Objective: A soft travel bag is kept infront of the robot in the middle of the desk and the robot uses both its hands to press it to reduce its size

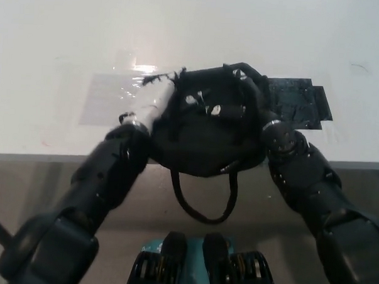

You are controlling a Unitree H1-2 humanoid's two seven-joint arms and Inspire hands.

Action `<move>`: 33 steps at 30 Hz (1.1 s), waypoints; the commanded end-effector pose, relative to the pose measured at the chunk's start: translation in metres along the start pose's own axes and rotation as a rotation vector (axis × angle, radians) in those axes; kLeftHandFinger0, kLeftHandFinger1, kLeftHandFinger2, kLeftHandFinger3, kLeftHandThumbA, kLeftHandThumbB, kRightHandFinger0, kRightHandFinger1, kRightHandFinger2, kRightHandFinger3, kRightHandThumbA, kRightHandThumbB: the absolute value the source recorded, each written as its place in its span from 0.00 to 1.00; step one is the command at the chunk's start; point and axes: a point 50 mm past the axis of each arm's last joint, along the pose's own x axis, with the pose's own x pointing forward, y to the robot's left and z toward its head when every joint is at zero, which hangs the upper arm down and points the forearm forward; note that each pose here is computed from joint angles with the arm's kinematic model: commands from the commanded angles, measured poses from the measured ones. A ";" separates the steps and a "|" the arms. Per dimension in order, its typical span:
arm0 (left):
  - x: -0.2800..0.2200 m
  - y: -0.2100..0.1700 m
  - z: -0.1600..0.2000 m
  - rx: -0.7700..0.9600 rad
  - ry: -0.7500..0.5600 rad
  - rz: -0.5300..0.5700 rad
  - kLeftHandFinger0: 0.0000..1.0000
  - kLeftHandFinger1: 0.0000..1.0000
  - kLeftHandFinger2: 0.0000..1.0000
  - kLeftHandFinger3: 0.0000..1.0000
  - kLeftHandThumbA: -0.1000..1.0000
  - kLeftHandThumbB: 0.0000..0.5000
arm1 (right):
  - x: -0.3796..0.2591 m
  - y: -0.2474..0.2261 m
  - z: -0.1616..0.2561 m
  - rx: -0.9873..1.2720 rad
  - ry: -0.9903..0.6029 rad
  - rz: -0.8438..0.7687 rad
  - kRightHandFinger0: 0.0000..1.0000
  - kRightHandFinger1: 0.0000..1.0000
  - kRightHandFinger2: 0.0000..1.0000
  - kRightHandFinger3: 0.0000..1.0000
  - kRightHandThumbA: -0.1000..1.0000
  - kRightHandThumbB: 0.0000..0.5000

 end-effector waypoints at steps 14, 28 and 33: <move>0.021 0.196 0.068 -0.136 -0.271 0.353 1.00 1.00 1.00 1.00 1.00 0.56 | -0.003 -0.088 0.168 0.108 -0.476 -0.284 1.00 1.00 1.00 1.00 1.00 0.50; -0.125 0.192 0.066 -0.300 -0.493 0.386 1.00 1.00 1.00 1.00 1.00 0.60 | -0.164 -0.133 0.149 0.068 -0.823 -0.368 1.00 1.00 1.00 1.00 1.00 0.51; -0.220 0.182 0.059 -0.380 -0.614 0.427 1.00 1.00 1.00 1.00 1.00 0.61 | -0.267 -0.126 0.139 0.071 -0.982 -0.392 1.00 1.00 1.00 1.00 1.00 0.50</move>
